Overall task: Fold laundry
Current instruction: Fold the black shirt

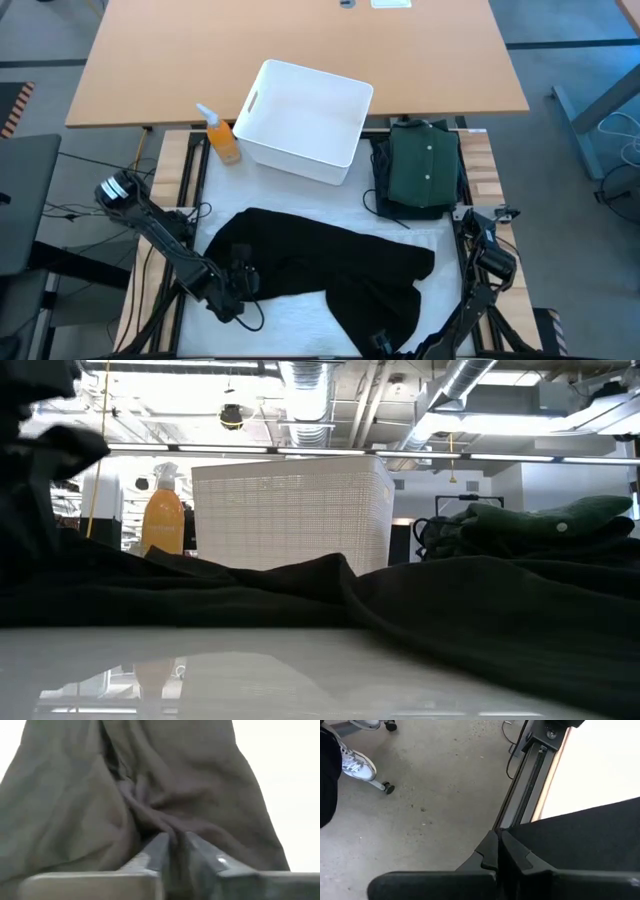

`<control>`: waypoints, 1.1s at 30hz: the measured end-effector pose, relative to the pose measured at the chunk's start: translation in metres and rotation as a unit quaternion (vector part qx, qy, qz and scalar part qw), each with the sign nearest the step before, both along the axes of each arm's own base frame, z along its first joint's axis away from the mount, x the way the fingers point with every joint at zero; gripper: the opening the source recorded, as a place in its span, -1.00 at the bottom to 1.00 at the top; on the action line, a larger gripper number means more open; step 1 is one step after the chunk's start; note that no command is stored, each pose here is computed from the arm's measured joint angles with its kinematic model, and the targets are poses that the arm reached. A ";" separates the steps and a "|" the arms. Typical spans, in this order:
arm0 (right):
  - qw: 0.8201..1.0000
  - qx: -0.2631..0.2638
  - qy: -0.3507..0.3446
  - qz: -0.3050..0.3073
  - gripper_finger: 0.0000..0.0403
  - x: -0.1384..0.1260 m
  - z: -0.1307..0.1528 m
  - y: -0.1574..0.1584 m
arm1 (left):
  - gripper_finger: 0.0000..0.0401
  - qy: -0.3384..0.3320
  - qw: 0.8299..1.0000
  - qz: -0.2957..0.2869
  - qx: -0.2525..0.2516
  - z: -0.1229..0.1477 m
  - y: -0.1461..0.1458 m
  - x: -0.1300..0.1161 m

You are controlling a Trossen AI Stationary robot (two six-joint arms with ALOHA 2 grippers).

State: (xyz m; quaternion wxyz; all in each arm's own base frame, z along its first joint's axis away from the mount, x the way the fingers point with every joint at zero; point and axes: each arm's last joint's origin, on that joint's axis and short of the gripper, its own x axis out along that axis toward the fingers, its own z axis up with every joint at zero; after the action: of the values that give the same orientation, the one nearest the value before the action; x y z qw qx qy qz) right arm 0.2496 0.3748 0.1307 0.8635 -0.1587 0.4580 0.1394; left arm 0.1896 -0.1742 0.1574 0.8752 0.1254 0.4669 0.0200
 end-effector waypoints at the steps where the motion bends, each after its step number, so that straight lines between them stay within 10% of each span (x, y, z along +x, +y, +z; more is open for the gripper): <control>1: 1.000 0.004 0.001 -0.006 -0.89 0.000 0.002 -0.001 | -0.84 0.002 1.000 -0.003 0.004 0.005 0.000 0.000; 10: 0.999 0.028 -0.023 -0.034 -0.89 -0.011 0.053 -0.012 | -1.00 -0.025 0.999 0.016 0.035 0.053 0.007 -0.001; 19: 0.995 0.051 -0.069 -0.046 -0.89 -0.028 0.081 -0.008 | -0.95 -0.047 0.995 0.054 -0.074 0.055 0.001 0.002; 33: 0.993 0.060 -0.072 -0.072 -0.89 -0.030 0.081 -0.009 | -0.17 0.037 0.996 0.077 -0.025 0.010 -0.009 0.006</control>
State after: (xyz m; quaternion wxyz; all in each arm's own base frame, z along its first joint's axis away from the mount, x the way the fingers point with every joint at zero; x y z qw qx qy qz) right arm 0.2199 0.3662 0.2119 0.9100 -0.0831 0.3956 0.0925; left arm 0.1957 -0.1832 0.1676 0.8560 0.0672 0.5076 0.0711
